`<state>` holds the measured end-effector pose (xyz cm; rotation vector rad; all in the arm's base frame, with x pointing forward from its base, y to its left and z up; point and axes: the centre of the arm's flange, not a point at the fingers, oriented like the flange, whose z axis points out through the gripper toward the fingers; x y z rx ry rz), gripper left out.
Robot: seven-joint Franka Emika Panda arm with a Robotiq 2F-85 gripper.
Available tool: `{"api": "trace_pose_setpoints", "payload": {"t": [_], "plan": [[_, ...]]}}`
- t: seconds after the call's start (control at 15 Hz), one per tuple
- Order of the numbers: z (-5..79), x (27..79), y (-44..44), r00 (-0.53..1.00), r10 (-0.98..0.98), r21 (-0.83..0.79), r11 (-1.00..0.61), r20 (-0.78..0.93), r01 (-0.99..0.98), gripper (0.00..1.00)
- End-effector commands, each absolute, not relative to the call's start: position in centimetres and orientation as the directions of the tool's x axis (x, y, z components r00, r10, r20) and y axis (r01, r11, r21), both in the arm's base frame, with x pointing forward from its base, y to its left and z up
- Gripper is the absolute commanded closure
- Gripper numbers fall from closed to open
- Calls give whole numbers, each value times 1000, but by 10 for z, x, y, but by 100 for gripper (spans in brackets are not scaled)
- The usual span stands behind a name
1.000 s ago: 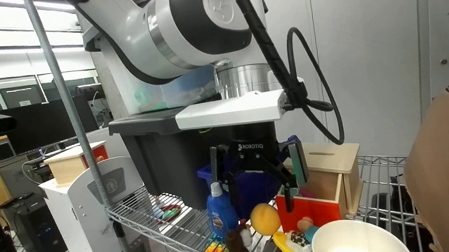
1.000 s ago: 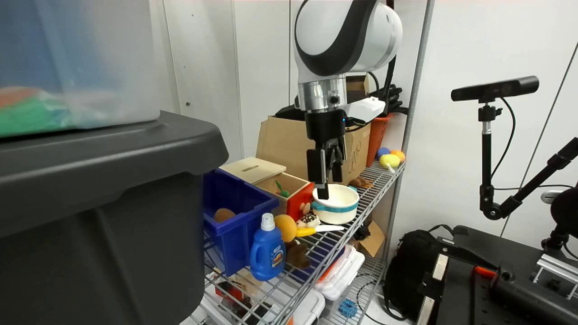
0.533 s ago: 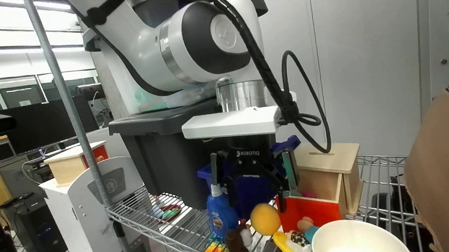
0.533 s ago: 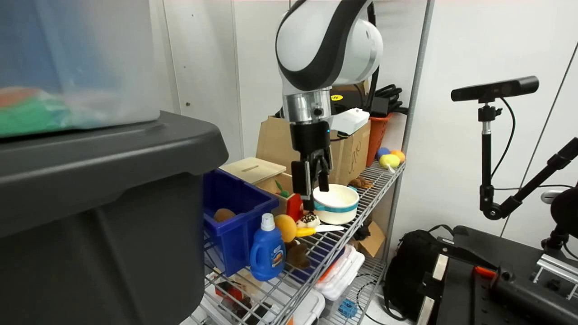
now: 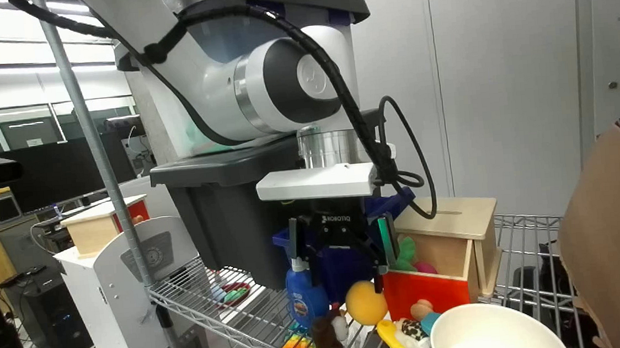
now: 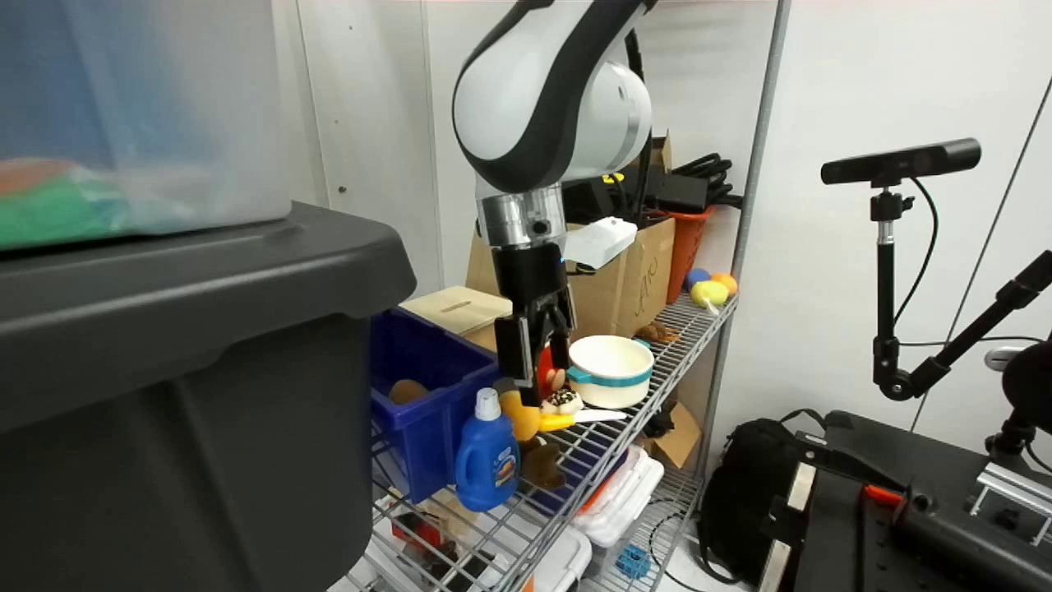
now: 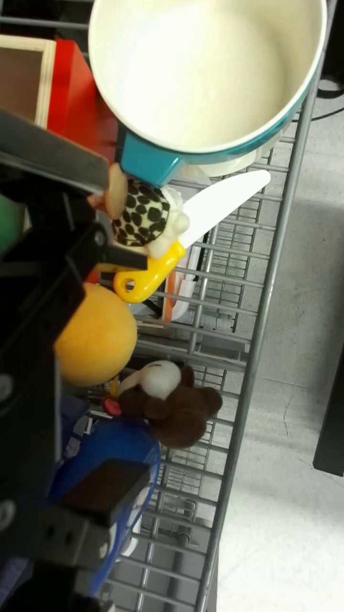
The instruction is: Pick up the animal plush toy and put it in the bowl
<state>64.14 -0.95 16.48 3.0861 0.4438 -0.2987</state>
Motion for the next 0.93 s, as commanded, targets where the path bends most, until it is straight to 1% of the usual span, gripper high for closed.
{"api": "trace_pose_setpoints", "payload": {"t": [0.0,0.87], "plan": [[164,653,-9,941,269,-25,-963,-203,270,0],[145,666,3,931,296,-47,-955,-212,293,0]]}}
